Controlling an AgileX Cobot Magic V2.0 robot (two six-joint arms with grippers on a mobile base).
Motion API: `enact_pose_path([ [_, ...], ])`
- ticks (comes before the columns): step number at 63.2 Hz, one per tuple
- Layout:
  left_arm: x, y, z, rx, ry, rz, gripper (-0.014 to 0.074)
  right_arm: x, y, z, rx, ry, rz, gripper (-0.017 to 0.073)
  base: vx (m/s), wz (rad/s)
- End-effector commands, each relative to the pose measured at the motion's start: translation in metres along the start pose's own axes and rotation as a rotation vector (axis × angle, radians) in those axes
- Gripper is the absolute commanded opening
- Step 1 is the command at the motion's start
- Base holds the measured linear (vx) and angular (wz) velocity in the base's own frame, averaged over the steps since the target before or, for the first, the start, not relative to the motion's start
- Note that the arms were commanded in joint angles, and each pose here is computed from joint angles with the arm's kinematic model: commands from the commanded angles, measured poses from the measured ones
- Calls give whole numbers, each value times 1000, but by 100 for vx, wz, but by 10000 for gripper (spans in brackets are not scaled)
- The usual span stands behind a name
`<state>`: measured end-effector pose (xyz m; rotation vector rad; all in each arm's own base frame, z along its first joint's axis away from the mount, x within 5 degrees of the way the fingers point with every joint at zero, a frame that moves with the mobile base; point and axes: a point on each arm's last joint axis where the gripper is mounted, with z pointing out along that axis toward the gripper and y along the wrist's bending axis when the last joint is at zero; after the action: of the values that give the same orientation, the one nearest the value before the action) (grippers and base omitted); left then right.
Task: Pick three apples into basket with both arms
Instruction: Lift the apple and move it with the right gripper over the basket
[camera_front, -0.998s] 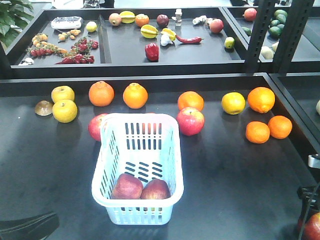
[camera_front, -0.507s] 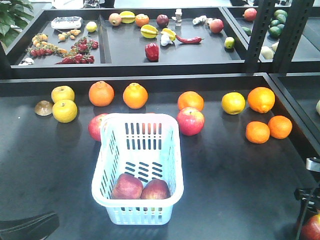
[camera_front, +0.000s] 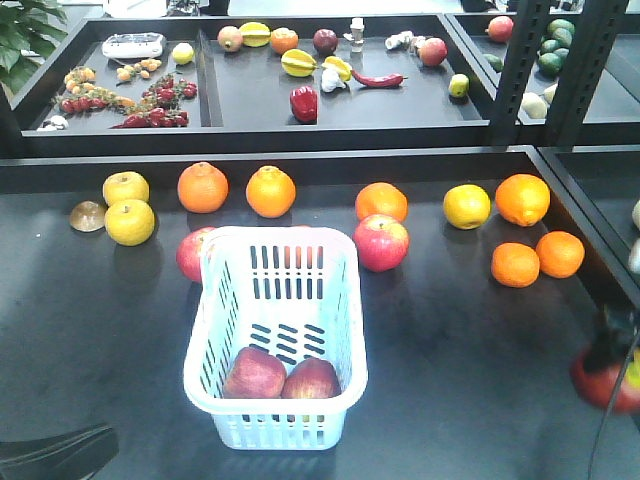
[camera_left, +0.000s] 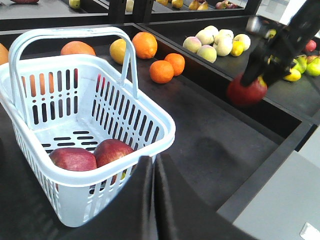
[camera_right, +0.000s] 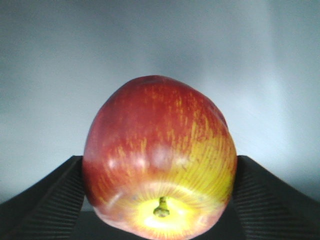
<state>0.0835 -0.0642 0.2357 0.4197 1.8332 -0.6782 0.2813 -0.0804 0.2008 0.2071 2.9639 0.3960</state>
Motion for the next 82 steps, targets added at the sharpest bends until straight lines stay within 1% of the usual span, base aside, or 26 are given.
enact_pose_path([
  [1,-8,-1,-1,-7,-22,14,-6,2,27,-41,-122,-149,-69,-8,0,0],
  [2,-8,-1,-1,-7,-22,14,-6,3,30,-45,-137,-161,-85,-7,0,0],
  [5,-8,-1,-1,-7,-22,14,-6,7,40,-56,-193,-200,-108,-6,0,0],
  [10,-8,-1,-1,-7,-22,14,-6,11,54,-71,-292,-265,-118,-4,0,0],
  [11,-8,-1,-1,-7,-22,14,-6,11,59,-74,-320,-280,-126,-4,0,0],
  [15,-8,-1,-1,-7,-22,14,-6,13,72,-81,-379,-310,-167,-4,0,0],
  [19,-8,-1,-1,-7,-22,14,-6,16,88,-83,-430,-314,-224,-4,0,0],
  [22,-8,-1,-1,-8,-22,14,-6,18,105,-80,-460,-294,-288,-4,0,0],
  [25,-8,-1,-1,-9,-22,14,-6,20,119,-77,-481,-278,-330,-4,0,0],
  [26,-8,-1,-1,-8,-22,14,-6,22,127,-75,-491,-270,-353,-4,0,0],
  [30,-8,-1,-1,-7,-21,14,-6,24,146,-70,-497,-267,-413,-4,0,0],
  [33,-8,-1,-1,-7,-21,14,-6,28,166,-65,-500,-273,-470,-4,0,0],
  [35,-8,-1,-1,-8,-22,14,-6,29,175,-63,-498,-285,-495,-4,0,0],
  [39,-8,-1,-1,-7,-21,14,-6,31,198,-56,-485,-336,-554,-2,0,0],
  [43,-8,-1,-1,-7,-21,14,-6,32,216,-49,-463,-399,-603,0,0,0],
  [47,-8,-1,-1,-7,-21,14,-6,34,234,-39,-454,-429,-646,8,0,0],
  [54,-8,-1,-1,-7,-21,14,-6,33,254,-18,-423,-459,-676,44,0,0],
  [61,-8,-1,-1,-7,-21,14,-6,27,263,4,-372,-486,-696,134,0,0],
  [67,-8,-1,-1,-6,-21,14,-6,22,264,17,-358,-486,-665,264,0,0],
  [73,-8,-1,-1,-6,-21,13,-6,18,266,24,-353,-472,-660,419,0,0],
  [79,-8,-1,-1,-6,-21,13,-6,16,267,25,-354,-473,-661,538,0,0],
  [82,-8,-1,-1,-6,-21,13,-6,14,268,25,-354,-475,-660,575,0,0],
])
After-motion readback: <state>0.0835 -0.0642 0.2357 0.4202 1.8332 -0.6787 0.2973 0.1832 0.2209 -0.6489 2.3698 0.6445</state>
